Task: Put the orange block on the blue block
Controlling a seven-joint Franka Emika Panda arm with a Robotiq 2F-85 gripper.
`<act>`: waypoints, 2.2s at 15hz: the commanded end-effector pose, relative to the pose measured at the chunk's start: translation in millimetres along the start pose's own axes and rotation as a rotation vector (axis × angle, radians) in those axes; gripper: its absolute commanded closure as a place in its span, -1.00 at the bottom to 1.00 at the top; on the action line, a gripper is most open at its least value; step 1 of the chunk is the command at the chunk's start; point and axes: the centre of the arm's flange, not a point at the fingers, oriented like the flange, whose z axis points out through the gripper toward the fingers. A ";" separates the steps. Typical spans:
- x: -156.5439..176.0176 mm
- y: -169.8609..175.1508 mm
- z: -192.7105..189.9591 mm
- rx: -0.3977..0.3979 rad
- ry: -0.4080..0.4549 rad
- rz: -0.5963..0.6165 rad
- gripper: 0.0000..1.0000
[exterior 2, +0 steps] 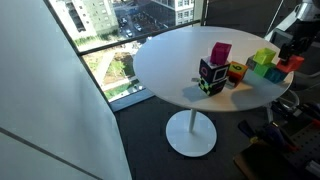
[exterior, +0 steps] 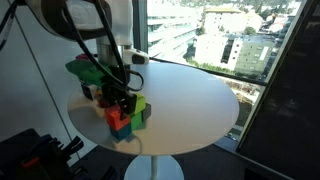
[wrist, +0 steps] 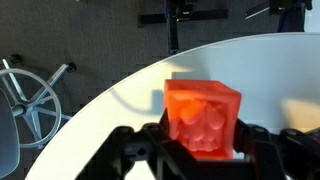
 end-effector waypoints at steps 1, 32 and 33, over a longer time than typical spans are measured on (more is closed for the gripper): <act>14.0 -1.1 -4.1 0.002 0.009 0.014 0.51; 33.4 -12.1 -2.3 -0.002 0.024 -0.007 -1.00; 33.0 -11.2 -4.5 -0.006 0.025 -0.004 -1.00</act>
